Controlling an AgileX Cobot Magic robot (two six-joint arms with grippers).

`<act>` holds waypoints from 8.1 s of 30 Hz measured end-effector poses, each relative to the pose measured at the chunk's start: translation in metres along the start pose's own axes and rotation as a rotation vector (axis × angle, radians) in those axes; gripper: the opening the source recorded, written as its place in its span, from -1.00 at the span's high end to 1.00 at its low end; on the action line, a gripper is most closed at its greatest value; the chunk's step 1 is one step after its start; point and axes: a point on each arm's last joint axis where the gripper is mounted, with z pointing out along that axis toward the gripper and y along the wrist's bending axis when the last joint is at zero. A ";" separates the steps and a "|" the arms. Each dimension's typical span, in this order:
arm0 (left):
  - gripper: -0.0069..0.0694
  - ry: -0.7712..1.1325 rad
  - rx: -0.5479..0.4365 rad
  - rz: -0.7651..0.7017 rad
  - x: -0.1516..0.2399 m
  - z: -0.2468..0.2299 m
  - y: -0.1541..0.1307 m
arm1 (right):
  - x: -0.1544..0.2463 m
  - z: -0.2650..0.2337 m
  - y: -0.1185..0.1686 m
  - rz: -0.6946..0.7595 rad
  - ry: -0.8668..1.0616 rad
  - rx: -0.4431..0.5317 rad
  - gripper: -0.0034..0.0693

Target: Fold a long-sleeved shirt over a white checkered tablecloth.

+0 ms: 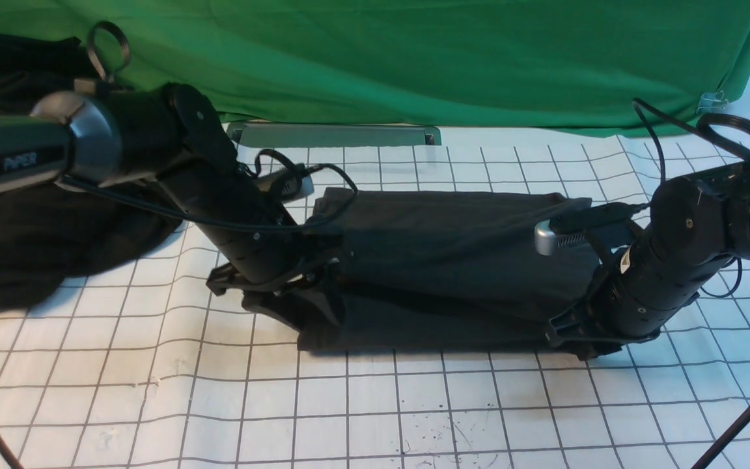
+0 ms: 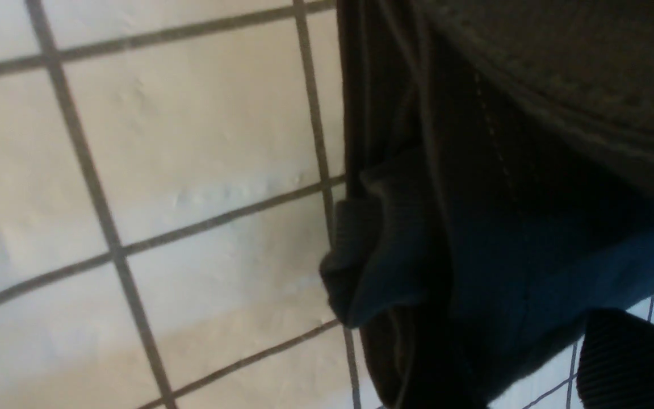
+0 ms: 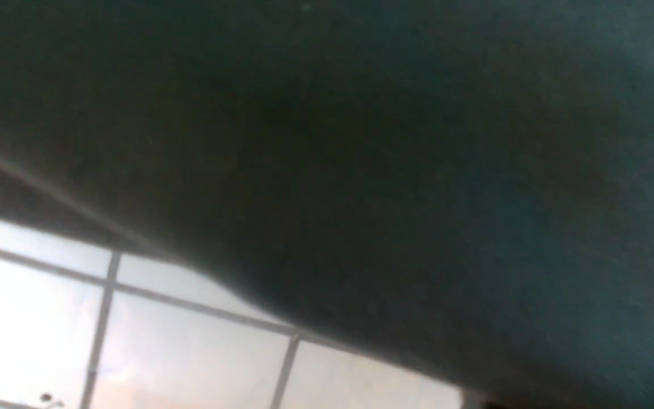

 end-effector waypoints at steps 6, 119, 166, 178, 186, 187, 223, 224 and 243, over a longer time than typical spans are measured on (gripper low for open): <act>0.72 0.031 0.025 -0.016 0.002 0.003 -0.002 | 0.002 -0.004 0.000 -0.024 0.020 0.001 0.78; 0.82 -0.500 -0.090 0.358 0.084 -0.133 -0.059 | 0.271 -0.103 -0.033 0.007 -1.109 0.198 0.58; 0.81 -1.250 0.014 0.503 0.319 -0.192 0.001 | 0.271 -0.105 -0.036 0.037 -1.127 0.236 0.32; 0.81 -1.249 -0.104 0.524 0.318 -0.192 0.008 | 0.271 -0.105 -0.036 0.037 -1.127 0.236 0.27; 0.81 -1.503 -0.083 0.399 0.320 -0.159 0.034 | 0.271 -0.105 -0.036 0.037 -1.127 0.236 0.26; 0.81 -1.509 -0.078 0.397 0.320 -0.158 0.035 | 0.271 -0.105 -0.036 0.037 -1.127 0.236 0.26; 0.81 -1.396 -0.375 0.114 0.327 -0.081 0.092 | 0.271 -0.105 -0.036 0.037 -1.127 0.236 0.24; 0.81 -1.396 -0.375 0.114 0.327 -0.081 0.092 | 0.271 -0.105 -0.036 0.037 -1.127 0.236 0.24; 0.81 -1.396 -0.375 0.114 0.327 -0.081 0.092 | 0.271 -0.105 -0.036 0.037 -1.127 0.236 0.24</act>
